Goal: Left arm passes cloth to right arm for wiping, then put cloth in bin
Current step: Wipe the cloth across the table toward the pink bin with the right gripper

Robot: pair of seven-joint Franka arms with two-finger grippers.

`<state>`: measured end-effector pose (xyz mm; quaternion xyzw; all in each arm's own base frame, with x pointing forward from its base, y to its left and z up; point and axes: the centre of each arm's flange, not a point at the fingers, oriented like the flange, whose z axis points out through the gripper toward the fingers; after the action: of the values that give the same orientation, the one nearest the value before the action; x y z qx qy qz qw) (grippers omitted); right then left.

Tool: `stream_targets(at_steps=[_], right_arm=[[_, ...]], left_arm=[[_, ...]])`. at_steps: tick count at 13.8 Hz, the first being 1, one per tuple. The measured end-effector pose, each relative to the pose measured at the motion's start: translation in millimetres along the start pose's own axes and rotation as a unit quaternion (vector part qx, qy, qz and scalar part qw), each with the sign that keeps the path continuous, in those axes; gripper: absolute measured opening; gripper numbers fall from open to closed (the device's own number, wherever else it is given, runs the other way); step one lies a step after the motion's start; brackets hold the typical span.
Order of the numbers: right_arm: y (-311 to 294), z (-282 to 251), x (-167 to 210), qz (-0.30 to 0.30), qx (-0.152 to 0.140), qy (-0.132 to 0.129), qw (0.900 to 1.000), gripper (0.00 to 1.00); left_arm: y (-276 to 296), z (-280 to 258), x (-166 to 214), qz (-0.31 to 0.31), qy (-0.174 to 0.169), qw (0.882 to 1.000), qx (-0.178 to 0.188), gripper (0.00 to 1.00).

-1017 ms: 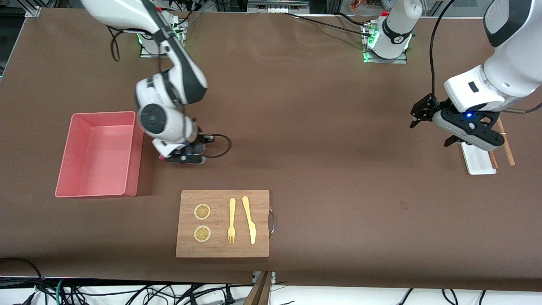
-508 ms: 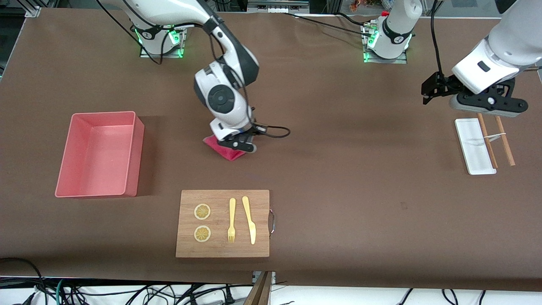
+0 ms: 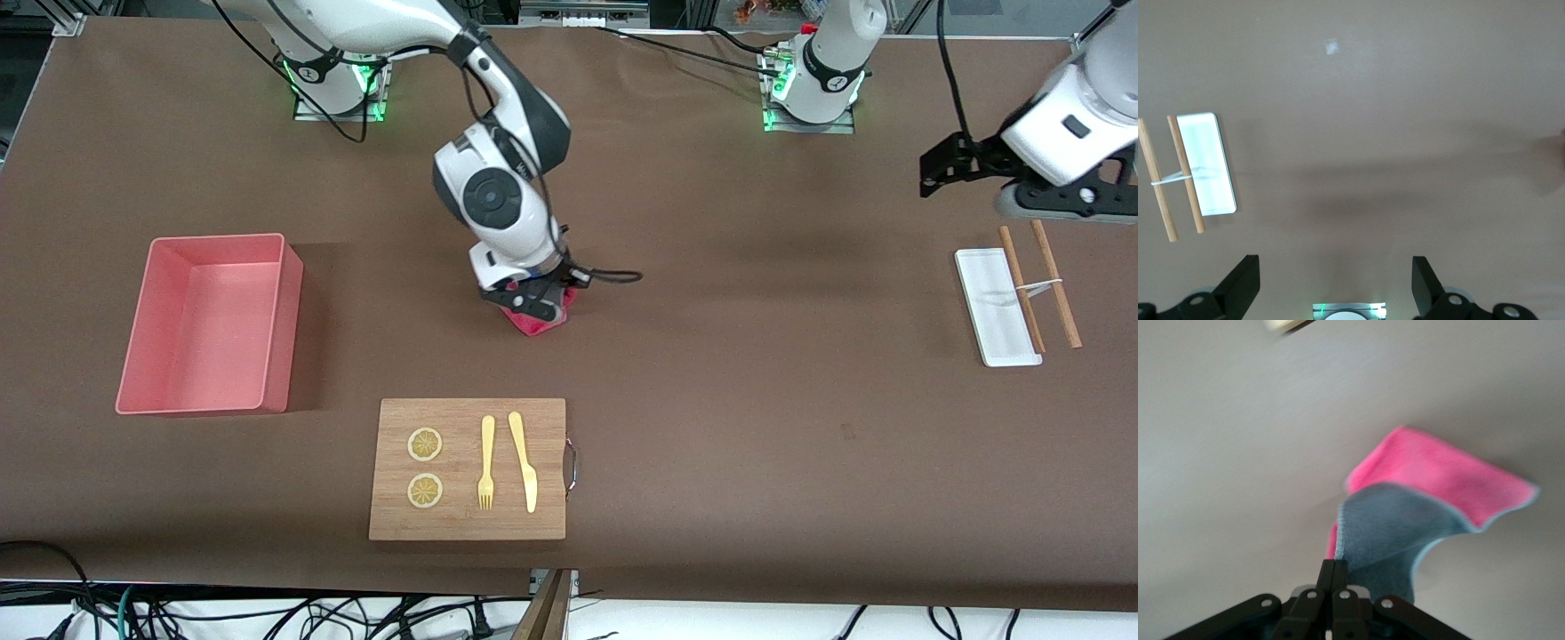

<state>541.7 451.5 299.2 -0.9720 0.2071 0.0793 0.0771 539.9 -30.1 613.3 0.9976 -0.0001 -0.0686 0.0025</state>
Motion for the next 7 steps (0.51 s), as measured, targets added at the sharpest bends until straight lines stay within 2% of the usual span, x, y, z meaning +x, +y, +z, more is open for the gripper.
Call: stream_targets(at_steps=[2, 4, 7], right_arm=[[45.7, -4.3, 41.1, 0.02, -0.015, -0.01, 1.0, 0.01], [102.6, -6.6, 83.8, 0.028, -0.026, -0.021, 0.999, 0.01], [183.1, 1.3, 130.4, -0.013, -0.037, -0.045, 0.998, 0.01]], left_arm=[[-37.9, 8.0, 11.2, -0.031, -0.001, 0.999, -0.027, 1.0], [-40.9, 8.8, 18.7, -0.031, 0.008, 0.999, -0.033, 1.0], [-29.5, 4.4, 24.5, -0.018, 0.032, 0.999, -0.032, 1.0]])
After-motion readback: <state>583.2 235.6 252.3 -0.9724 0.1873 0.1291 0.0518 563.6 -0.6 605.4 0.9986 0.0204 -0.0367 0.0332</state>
